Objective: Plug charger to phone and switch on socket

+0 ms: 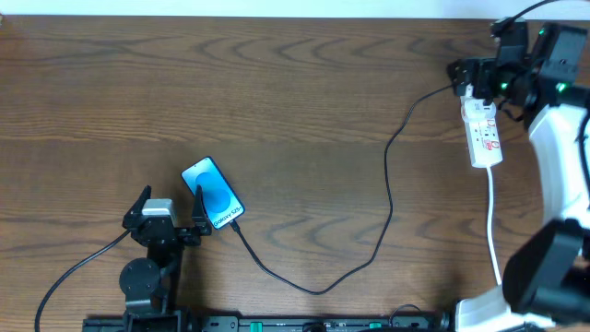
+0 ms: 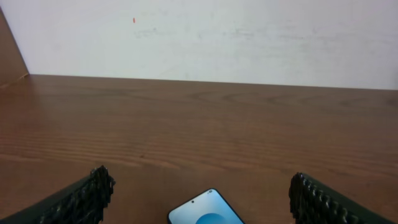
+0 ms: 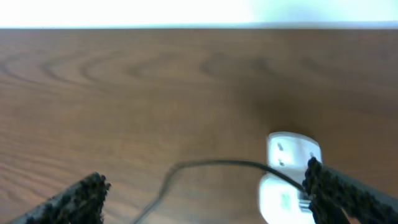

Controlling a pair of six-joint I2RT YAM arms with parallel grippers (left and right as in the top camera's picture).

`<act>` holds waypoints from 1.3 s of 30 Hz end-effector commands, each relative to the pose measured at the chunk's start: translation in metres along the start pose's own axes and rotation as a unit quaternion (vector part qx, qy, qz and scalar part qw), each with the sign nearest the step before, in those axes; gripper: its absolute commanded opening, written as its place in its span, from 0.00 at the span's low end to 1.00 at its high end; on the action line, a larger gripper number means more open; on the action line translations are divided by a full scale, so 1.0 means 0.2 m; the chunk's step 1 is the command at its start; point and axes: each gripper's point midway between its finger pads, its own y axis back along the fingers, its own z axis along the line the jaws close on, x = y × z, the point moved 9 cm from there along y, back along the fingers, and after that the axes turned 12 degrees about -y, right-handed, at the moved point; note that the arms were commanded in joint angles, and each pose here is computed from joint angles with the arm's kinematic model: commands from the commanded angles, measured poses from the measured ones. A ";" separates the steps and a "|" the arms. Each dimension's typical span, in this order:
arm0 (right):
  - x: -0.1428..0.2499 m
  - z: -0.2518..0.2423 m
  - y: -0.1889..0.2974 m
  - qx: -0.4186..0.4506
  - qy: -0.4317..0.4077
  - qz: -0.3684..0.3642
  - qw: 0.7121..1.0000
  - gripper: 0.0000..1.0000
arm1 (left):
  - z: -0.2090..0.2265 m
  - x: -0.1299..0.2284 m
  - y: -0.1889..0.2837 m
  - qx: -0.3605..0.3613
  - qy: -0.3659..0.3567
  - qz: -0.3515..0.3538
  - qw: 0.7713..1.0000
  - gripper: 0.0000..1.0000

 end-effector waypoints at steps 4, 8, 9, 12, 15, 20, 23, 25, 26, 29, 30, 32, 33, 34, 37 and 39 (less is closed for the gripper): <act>0.07 0.20 0.14 -0.036 0.048 -0.069 0.996 0.99 | -0.02 0.05 0.00 0.020 -0.005 0.019 1.000 0.93; 0.14 0.27 0.20 -0.050 0.067 -0.095 0.992 0.99 | -0.02 0.05 0.00 0.020 -0.005 0.019 1.000 0.93; 0.16 0.28 0.21 -0.052 0.070 -0.101 0.991 0.99 | -0.02 0.05 0.00 0.020 -0.005 0.019 1.000 0.93; 0.21 0.31 0.26 -0.058 0.078 -0.113 0.989 0.99 | -0.02 0.05 0.00 0.020 -0.005 0.019 1.000 0.93; 0.25 0.32 0.32 -0.061 0.086 -0.136 0.985 0.99 | -0.02 0.05 0.00 0.020 -0.005 0.019 1.000 0.93; 0.32 0.33 0.41 -0.056 0.099 -0.177 0.978 0.99 | -0.02 0.05 0.00 0.020 -0.005 0.019 1.000 0.93; 0.37 0.33 0.45 -0.049 0.104 -0.201 0.973 0.99 | -0.02 0.05 0.00 0.020 -0.005 0.019 1.000 0.93; 0.41 0.33 0.47 -0.044 0.107 -0.217 0.969 0.99 | -0.02 0.05 0.00 0.020 -0.005 0.019 1.000 0.93; 0.43 0.33 0.48 -0.042 0.108 -0.223 0.968 0.99 | -0.02 0.05 0.00 0.020 -0.005 0.019 1.000 0.93; 0.49 0.32 0.51 -0.035 0.111 -0.239 0.964 0.99 | -0.02 0.05 0.00 0.020 -0.005 0.019 1.000 0.93; 0.51 0.31 0.52 -0.033 0.111 -0.243 0.963 0.99 | -0.02 0.05 0.00 0.020 -0.005 0.019 1.000 0.93; 0.55 0.31 0.54 -0.030 0.113 -0.254 0.960 0.99 | -0.02 0.05 0.00 0.020 -0.005 0.019 1.000 0.93; 0.58 0.31 0.55 -0.029 0.114 -0.259 0.959 0.99 | -0.02 0.05 0.00 0.020 -0.005 0.019 1.000 0.93; 0.60 0.31 0.56 -0.028 0.115 -0.264 0.957 0.99 | -0.02 0.05 0.00 0.020 -0.005 0.019 1.000 0.93; 0.67 0.31 0.59 -0.028 0.119 -0.279 0.952 0.99 | -0.02 0.05 0.00 0.020 -0.005 0.019 1.000 0.93; 0.72 0.30 0.60 -0.028 0.122 -0.286 0.950 0.99 | -0.02 0.05 0.00 0.020 -0.005 0.019 1.000 0.93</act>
